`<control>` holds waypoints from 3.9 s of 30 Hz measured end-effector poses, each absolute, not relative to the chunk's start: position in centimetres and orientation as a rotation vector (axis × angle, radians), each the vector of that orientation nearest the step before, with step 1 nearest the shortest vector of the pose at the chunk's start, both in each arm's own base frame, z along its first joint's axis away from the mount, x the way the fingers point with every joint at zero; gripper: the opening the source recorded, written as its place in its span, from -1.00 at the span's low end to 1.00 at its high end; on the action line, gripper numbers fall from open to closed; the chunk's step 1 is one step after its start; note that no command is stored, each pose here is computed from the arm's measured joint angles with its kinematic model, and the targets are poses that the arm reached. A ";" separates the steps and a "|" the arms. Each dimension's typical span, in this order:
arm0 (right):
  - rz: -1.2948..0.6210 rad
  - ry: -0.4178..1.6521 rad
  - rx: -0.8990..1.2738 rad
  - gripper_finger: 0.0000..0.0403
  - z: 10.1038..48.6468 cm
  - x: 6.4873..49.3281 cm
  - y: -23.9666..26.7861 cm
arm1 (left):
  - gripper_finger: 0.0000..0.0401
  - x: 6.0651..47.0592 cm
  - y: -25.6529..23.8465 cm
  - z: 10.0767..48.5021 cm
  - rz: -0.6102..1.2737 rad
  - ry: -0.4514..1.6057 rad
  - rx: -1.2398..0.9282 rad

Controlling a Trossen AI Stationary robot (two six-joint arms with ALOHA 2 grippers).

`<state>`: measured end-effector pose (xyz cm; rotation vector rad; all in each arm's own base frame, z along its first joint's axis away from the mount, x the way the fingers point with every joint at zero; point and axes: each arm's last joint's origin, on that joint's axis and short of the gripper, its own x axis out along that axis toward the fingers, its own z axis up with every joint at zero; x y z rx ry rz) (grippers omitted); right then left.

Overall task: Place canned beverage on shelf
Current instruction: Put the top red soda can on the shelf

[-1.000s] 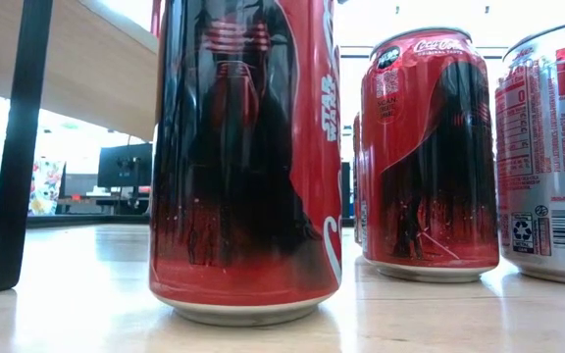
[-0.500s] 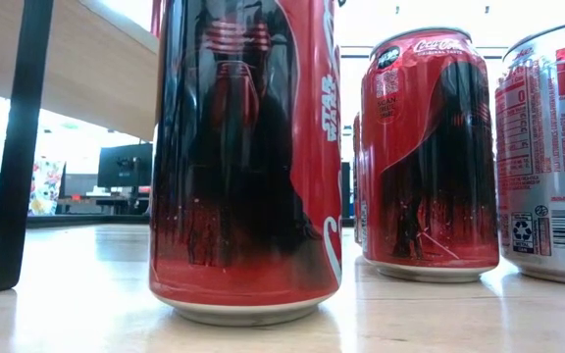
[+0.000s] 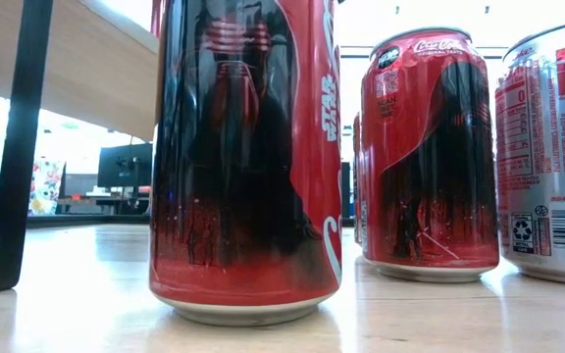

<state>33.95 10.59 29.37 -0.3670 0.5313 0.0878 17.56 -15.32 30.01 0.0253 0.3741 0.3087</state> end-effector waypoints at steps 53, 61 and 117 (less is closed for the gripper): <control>0.190 0.458 -0.484 0.69 26.0 37.1 12.1 | 0.34 17.7 -14.5 28.6 0.312 0.522 -0.089; 0.223 0.412 -0.462 0.46 24.8 38.5 12.1 | 0.34 17.7 -14.3 28.7 0.343 0.493 -0.076; 0.004 0.336 -0.361 0.30 23.9 40.2 11.1 | 0.34 17.8 -14.1 28.8 0.382 0.466 -0.020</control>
